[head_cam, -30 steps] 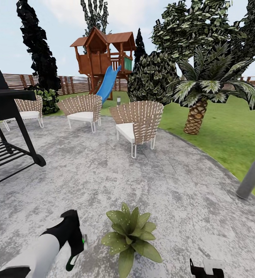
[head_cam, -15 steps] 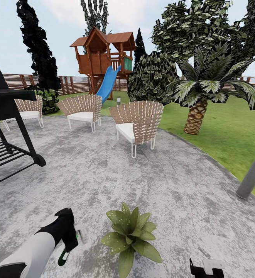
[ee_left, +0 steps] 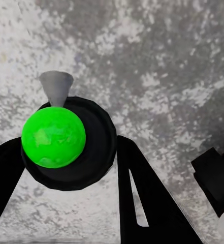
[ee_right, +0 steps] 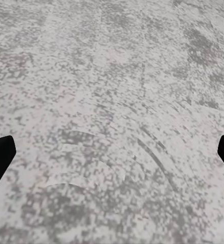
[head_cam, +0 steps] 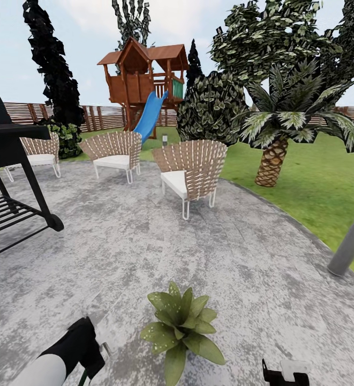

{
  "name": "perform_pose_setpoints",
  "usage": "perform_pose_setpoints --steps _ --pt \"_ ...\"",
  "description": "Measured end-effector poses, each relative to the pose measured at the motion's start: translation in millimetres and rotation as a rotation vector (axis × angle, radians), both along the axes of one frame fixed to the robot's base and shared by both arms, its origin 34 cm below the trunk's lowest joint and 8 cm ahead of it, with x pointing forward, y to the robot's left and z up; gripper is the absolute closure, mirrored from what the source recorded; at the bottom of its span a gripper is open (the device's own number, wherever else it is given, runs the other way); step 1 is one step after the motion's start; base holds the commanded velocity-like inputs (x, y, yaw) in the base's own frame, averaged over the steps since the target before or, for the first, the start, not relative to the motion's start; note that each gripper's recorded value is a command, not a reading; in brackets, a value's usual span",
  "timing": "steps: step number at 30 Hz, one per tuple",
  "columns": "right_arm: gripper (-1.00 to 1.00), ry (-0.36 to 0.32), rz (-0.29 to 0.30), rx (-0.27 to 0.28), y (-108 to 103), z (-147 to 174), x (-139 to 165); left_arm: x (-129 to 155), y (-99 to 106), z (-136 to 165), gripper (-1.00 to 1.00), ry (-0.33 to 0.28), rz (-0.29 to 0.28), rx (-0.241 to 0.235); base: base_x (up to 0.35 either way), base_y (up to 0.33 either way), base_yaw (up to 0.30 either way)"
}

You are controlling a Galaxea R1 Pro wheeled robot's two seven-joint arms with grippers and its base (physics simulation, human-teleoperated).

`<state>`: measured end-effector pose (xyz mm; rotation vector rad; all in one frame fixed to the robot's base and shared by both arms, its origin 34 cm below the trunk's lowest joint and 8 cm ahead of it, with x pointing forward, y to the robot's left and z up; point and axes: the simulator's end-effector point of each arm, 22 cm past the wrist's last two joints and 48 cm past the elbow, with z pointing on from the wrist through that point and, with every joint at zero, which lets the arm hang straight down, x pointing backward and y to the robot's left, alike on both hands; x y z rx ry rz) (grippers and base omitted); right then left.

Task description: Pick up the pesticide atomizer in the garden and spray insectifuge to fully cover both potted plants in the garden.

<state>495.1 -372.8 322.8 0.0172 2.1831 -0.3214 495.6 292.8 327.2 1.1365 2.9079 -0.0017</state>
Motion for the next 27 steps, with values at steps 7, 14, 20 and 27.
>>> perform_pose_setpoints --steps 7,14,20,27 --pt "-1.00 -0.001 0.000 0.001 0.6 0.1 0.2 1.1 2.2 -0.4 1.00 -0.014 0.014 0.004 0.035 -0.055 0.213" --pt "-1.00 -0.001 0.000 -0.001 -0.6 0.2 0.1 2.4 -2.4 -0.3 1.00 -0.018 0.012 0.000 0.075 -0.250 0.023" --pt "-1.00 0.000 0.000 -0.001 -0.6 0.0 0.1 2.5 -4.4 -0.6 1.00 -0.018 0.012 -0.003 -0.141 -0.234 0.000" --pt "-1.00 0.000 0.000 -0.001 -0.6 -0.1 0.0 3.1 -4.7 -0.4 1.00 -0.020 0.017 -0.004 -0.233 -0.199 0.018"
